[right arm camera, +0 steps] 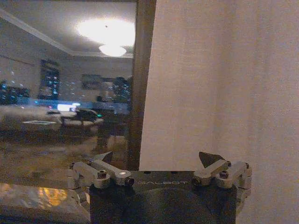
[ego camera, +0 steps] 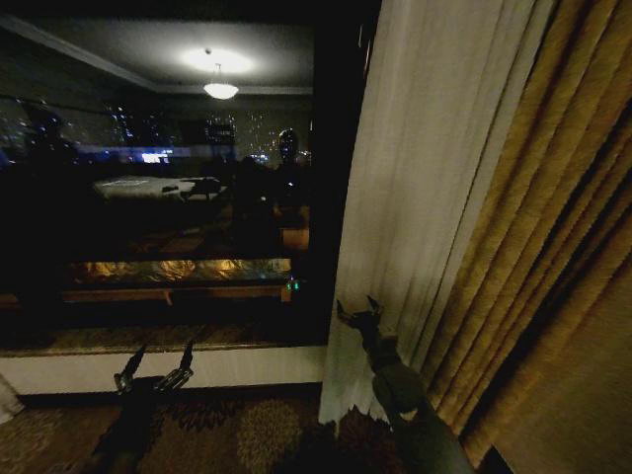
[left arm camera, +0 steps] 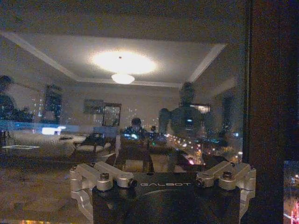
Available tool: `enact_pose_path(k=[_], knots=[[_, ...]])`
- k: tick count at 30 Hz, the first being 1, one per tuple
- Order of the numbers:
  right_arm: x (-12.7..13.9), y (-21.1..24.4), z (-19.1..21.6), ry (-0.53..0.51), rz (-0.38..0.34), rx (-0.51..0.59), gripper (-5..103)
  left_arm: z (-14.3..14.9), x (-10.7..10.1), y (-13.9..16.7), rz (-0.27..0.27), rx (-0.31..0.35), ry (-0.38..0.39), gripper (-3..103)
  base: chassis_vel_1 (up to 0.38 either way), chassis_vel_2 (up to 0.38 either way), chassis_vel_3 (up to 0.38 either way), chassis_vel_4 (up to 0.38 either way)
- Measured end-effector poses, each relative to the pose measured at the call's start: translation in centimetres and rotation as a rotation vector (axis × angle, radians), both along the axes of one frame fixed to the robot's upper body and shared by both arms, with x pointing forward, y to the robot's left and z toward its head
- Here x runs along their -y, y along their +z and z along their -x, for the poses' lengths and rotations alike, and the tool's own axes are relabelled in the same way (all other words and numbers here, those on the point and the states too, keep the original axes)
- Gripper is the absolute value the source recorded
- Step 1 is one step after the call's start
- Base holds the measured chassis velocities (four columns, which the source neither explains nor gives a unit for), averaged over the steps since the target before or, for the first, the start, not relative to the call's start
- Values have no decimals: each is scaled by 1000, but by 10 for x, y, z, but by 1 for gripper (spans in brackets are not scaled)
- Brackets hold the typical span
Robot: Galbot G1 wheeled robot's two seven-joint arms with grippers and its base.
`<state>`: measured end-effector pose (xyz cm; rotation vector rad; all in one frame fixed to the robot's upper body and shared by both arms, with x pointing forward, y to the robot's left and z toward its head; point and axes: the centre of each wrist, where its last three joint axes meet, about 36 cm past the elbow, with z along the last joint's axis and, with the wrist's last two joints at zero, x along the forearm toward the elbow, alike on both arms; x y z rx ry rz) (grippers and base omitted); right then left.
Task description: Open the curtains by pulling them apart, changing their state from closed to fully open.
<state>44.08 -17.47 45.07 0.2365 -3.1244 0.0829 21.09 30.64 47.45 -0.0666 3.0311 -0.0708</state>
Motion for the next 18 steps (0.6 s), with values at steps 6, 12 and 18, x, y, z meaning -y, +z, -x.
enact_pose_path(k=[6,12,18], knots=[[-19,6,3,53,-35,-12,100,-2,-1,-3,-3,-5,2,100,0,0,0,0],[-24,-1,-20,49,-42,-36,100,-3,-2,-7,-3,-16,2,100,0,0,0,0],[-34,0,-49,57,-64,-45,100,-4,-4,-13,-6,-30,4,100,0,0,0,0]])
